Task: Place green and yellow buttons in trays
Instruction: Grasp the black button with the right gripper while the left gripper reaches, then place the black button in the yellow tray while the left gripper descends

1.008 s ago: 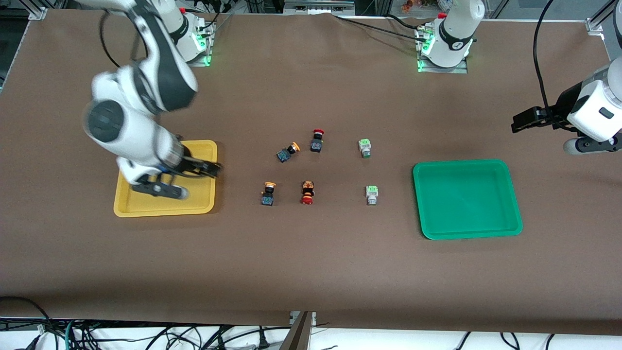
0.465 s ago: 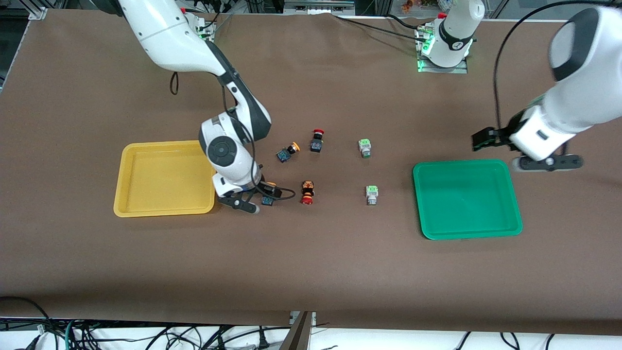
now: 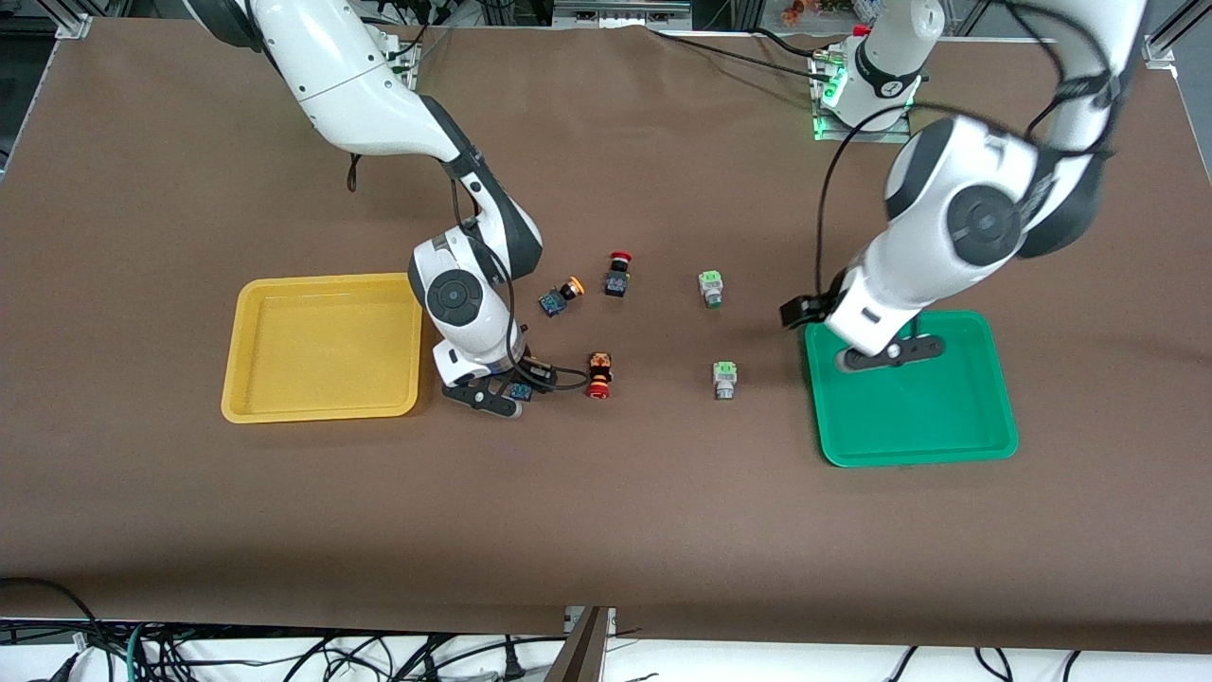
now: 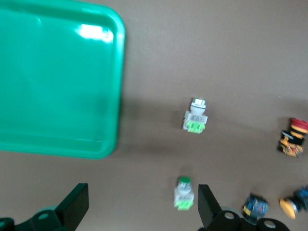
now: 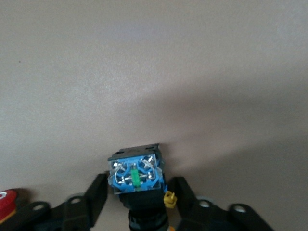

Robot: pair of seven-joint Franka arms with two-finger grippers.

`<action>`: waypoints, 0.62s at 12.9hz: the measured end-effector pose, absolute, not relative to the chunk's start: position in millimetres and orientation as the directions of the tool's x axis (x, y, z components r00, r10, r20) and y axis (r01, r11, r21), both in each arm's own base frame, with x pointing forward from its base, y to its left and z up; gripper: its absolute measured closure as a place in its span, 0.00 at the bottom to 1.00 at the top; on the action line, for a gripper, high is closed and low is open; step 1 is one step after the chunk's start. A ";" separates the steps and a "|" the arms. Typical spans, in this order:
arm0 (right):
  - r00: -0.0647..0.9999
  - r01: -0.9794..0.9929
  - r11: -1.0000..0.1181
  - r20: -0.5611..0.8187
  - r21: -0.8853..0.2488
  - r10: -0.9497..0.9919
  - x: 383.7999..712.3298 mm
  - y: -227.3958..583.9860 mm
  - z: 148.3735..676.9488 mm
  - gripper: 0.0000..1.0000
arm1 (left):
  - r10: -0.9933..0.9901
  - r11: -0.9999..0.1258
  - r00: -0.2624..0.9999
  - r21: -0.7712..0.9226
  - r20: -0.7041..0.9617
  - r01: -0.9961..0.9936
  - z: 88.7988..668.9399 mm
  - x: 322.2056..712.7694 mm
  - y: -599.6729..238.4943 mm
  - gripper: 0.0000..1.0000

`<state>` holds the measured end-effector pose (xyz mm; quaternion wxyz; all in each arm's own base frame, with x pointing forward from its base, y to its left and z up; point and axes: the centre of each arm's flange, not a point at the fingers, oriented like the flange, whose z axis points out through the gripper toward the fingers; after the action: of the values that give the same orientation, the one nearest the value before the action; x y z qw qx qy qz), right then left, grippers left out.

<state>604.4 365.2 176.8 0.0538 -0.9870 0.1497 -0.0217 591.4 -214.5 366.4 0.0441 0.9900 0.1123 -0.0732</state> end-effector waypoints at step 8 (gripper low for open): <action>0.991 -0.014 -1.000 -0.134 0.015 -0.016 647.9 167.0 264.1 0.56 | 0.239 -0.971 0.964 -0.020 -0.114 0.238 239.0 519.9 -310.0 0.00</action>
<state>647.9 167.0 264.1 -0.0069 -0.9977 0.0076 0.0671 519.9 -310.0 239.0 -0.0028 0.9910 0.1205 -0.0580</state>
